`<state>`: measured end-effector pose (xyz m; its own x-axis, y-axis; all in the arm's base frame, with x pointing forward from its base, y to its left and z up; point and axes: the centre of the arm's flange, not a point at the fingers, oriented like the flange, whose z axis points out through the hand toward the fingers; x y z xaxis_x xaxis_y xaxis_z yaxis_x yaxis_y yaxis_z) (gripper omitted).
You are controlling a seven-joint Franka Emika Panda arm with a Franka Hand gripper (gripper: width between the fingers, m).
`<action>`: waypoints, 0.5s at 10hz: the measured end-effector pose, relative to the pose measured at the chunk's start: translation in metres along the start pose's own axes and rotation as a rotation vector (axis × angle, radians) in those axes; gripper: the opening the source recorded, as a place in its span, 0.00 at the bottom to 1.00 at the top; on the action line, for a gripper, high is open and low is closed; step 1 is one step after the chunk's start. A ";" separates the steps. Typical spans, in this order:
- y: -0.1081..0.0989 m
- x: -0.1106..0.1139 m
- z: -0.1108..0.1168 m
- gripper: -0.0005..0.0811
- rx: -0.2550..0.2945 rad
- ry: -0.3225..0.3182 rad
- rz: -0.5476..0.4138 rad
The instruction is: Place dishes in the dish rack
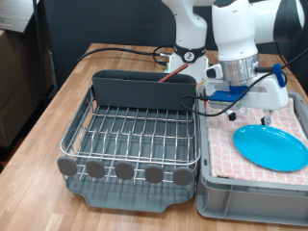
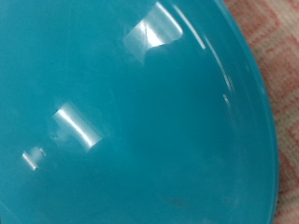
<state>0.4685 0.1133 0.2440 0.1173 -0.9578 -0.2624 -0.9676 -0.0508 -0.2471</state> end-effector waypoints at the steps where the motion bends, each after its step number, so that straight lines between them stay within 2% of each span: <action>1: 0.001 0.001 0.003 0.99 -0.001 0.003 0.000; 5: 0.002 0.002 0.012 0.99 -0.001 -0.003 -0.005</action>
<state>0.4692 0.1145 0.2316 0.1233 -0.9566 -0.2639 -0.9672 -0.0563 -0.2477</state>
